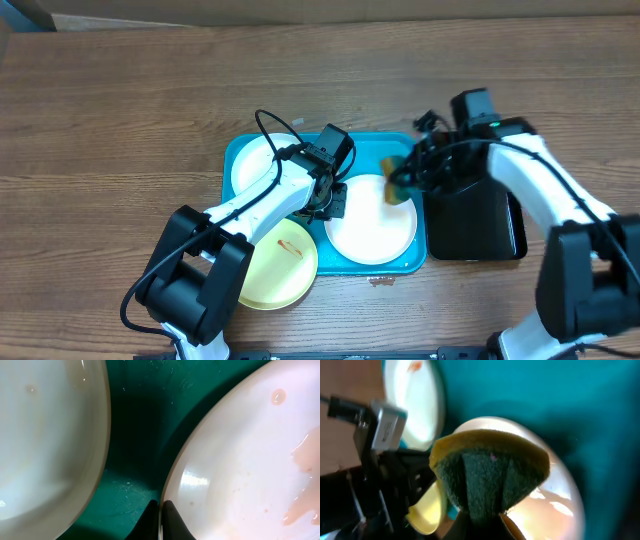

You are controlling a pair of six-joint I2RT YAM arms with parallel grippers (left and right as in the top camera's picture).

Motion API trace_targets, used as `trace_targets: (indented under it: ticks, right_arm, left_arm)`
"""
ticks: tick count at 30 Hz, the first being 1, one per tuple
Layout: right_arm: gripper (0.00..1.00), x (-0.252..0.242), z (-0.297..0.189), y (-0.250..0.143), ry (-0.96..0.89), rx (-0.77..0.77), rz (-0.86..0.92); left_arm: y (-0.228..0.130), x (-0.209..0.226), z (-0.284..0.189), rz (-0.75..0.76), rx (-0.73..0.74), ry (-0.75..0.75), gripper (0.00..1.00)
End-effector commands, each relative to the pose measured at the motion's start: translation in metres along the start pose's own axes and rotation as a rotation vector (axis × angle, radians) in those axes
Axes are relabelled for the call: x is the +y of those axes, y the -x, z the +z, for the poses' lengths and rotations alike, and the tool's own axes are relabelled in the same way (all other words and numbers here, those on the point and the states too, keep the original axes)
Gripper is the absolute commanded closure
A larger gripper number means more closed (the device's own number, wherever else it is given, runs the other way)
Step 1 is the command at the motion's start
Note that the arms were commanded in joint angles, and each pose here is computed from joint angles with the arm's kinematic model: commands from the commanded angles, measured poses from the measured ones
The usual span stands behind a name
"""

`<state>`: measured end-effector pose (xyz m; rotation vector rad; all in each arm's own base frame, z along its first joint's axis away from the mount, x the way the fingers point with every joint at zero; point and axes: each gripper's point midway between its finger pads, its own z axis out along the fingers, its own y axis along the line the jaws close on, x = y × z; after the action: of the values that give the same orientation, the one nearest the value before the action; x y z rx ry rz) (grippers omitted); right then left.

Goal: Clean dirty plates on tray and stack at the side
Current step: 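Carry the sponge with the right gripper back into the black tray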

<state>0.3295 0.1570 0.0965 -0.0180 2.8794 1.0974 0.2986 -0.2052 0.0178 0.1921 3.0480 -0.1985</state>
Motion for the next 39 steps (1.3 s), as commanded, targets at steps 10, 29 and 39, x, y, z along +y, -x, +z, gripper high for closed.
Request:
trace_targets:
  ticks: [10, 29, 39]
  right_arm:
    - [0.96, -0.138, -0.08, 0.011, -0.742, -0.175, 0.151]
    - [0.53, -0.155, -0.06, 0.005, -0.738, -0.195, 0.144]
    - [0.3, -0.142, -0.127, 0.059, -0.693, -0.389, 0.217]
  left_arm:
    - [0.009, 0.0, 0.002, -0.017, -0.022, 0.006, 0.94]
    - [0.01, 0.0, 0.002, -0.017, -0.027, 0.004, 0.87]
    - [0.01, 0.0, 0.002, -0.017, -0.027, 0.004, 0.77]
